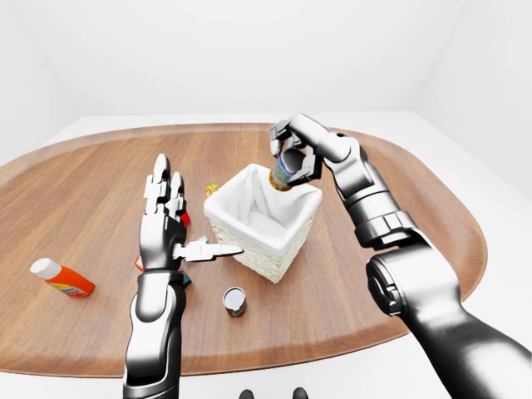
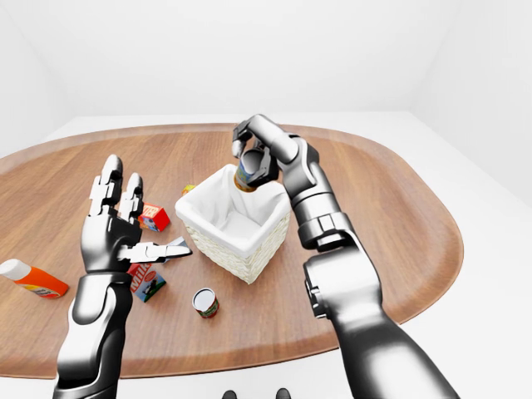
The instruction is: Pick up the alphabet soup, and put it in the basket.
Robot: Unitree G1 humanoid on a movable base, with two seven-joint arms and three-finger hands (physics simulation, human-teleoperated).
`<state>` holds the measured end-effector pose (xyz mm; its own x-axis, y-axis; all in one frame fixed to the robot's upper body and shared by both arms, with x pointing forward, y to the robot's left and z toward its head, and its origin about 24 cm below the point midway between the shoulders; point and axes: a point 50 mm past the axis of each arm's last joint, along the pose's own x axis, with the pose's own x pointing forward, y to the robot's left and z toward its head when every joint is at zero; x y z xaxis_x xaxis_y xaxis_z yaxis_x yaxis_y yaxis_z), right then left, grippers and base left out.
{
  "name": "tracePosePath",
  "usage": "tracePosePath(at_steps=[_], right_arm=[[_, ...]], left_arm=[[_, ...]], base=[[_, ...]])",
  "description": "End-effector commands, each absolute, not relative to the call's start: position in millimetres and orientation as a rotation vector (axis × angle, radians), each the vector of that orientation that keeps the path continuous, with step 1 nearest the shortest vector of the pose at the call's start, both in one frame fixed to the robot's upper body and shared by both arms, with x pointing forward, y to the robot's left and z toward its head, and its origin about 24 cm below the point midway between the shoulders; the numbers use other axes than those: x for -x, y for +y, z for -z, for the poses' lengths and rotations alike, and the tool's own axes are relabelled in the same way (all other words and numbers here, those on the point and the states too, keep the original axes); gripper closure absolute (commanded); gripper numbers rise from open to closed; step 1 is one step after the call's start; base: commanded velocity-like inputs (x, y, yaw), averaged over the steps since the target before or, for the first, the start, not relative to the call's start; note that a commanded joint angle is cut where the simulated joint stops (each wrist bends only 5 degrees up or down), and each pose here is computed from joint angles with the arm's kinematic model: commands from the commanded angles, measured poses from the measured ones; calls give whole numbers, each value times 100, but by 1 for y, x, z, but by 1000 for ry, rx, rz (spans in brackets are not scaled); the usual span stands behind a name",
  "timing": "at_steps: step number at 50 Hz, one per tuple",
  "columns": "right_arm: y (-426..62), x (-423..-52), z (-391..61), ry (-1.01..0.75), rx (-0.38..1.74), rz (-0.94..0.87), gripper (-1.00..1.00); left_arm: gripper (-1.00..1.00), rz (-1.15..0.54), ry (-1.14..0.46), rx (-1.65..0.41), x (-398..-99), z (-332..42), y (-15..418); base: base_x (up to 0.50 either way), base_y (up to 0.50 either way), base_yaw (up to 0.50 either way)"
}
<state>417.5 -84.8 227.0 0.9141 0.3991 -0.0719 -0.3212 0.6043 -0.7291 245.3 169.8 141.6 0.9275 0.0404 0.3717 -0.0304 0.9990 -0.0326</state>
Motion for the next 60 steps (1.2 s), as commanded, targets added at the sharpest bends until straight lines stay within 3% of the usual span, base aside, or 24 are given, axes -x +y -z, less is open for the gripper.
tracePosePath(at_steps=[1, 41, 60], right_arm=[[-75, -424, -199, 72, 837, -465, 100], [-34, -410, -154, 183, 934, -585, 100], [-38, -415, -167, 165, 967, -541, 100]], left_arm=[[-100, -36, -378, 28, -246, -141, 170], [-100, -34, -360, 25, -248, -137, 169], [-100, -36, -362, 29, -248, -138, 171]], base=[[0, 0, 0], [0, 0, 0], [0, 0, 0]])
